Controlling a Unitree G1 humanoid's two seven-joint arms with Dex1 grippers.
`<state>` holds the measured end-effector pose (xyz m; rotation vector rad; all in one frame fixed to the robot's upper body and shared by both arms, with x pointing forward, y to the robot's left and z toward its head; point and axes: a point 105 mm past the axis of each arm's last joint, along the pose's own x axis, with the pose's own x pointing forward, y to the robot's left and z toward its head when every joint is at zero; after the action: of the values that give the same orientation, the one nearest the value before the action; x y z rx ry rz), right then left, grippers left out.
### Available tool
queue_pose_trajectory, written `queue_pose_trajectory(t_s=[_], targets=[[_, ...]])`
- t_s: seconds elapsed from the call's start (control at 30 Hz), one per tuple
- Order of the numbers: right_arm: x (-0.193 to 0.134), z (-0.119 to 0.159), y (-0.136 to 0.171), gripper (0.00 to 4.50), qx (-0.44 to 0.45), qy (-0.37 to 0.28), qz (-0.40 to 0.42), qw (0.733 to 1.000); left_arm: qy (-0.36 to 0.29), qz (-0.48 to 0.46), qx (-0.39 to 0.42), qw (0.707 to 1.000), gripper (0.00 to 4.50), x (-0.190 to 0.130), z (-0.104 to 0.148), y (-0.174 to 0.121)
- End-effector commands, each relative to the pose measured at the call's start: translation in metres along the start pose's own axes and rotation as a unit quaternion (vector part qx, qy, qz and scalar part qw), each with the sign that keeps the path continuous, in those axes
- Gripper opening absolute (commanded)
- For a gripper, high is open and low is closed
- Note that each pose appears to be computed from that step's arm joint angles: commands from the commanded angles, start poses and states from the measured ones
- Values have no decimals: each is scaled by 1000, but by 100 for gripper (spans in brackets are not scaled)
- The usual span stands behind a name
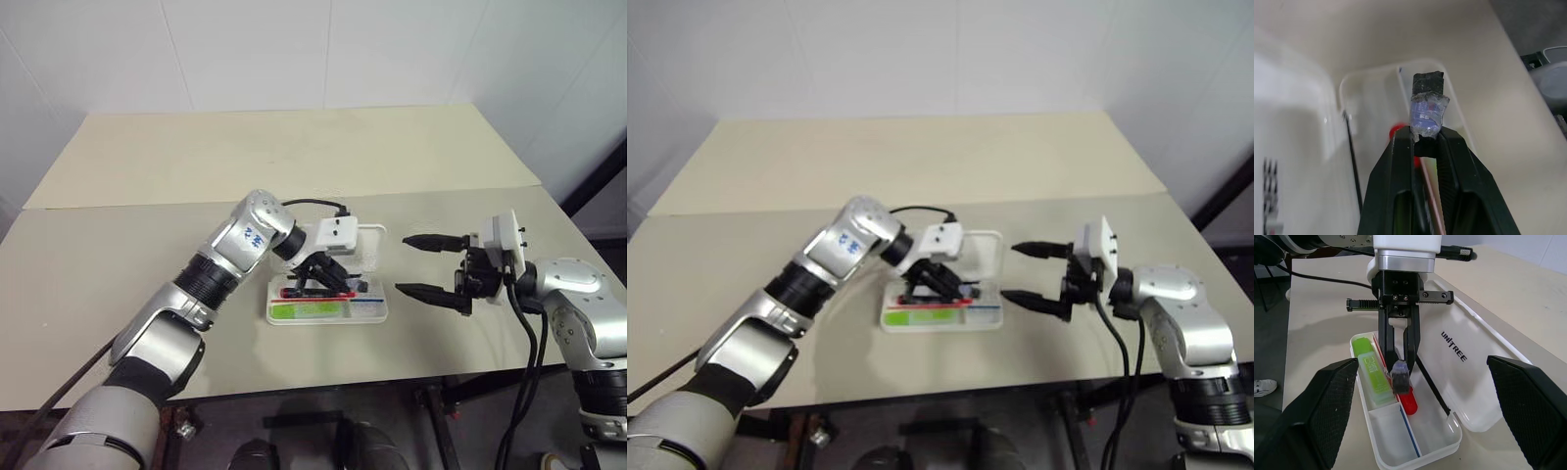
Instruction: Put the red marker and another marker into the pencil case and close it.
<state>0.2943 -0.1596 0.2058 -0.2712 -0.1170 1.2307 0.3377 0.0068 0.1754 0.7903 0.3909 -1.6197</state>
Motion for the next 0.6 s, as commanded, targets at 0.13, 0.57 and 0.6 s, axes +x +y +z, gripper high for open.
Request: queue_pose_trajectory(t_s=[0.13,0.57,0.6], targets=[[0,11,5,450,-12,-14,0,1000,9,-1,19,1000,33,12,11,-1],[-1,13,8,450,-9,-16,-4,1000,32,-2,10,999,33,29,-2,-8],[-1,14,8,450,-9,-16,-4,1000,32,0,9,999,33,30,-2,-7]])
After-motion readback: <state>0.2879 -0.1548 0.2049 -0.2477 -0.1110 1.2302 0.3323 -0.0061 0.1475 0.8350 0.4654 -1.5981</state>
